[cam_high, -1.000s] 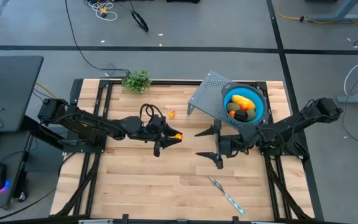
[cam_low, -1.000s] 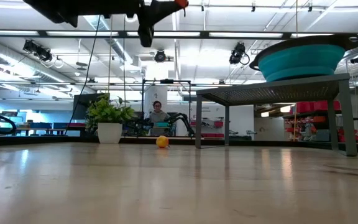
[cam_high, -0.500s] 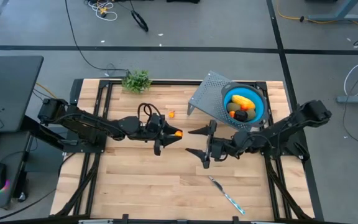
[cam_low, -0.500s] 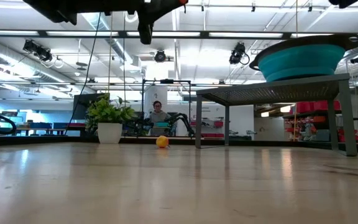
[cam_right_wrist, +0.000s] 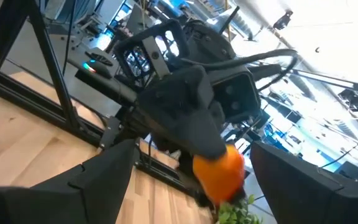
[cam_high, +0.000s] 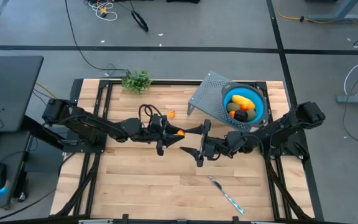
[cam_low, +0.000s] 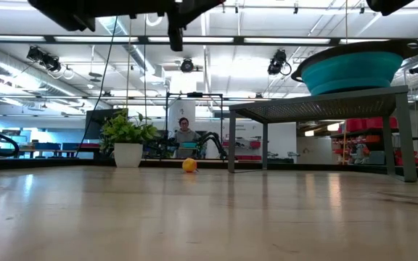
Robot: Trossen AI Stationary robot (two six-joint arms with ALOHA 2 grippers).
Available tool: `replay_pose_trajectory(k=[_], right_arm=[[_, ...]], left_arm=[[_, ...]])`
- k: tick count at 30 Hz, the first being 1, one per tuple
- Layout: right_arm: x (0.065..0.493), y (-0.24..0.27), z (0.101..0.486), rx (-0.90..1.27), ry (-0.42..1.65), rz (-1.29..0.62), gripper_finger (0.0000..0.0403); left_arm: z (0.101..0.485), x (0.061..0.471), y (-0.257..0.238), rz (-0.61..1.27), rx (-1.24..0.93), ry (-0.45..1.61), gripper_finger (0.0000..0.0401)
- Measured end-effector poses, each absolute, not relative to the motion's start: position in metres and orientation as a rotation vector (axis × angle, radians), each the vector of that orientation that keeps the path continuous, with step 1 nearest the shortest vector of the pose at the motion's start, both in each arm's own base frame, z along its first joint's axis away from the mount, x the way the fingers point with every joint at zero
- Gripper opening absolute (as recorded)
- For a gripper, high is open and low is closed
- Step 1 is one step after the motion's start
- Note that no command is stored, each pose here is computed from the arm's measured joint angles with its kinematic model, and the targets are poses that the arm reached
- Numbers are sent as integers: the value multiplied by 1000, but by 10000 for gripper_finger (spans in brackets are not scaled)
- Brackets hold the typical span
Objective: Pick & Place Fruit
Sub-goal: Put the pear into the strainer bowl on the shelf
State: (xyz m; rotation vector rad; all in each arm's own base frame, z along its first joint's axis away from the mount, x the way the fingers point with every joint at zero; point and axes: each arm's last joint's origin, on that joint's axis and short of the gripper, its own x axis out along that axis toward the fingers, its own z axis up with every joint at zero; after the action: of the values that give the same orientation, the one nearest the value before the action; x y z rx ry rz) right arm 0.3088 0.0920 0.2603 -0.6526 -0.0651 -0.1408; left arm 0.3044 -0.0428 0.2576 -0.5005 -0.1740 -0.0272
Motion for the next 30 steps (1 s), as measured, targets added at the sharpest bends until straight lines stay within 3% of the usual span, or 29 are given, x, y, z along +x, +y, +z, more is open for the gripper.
replay_pose_trajectory(k=[16,30], right_arm=[[308,95,259,-674,-19,-203,328],[307,98,257,-709,1,-201,217]], left_arm=[[261,332,-51,-113,-468,-89,162],[259,332,-50,-94,-463,-79,164]])
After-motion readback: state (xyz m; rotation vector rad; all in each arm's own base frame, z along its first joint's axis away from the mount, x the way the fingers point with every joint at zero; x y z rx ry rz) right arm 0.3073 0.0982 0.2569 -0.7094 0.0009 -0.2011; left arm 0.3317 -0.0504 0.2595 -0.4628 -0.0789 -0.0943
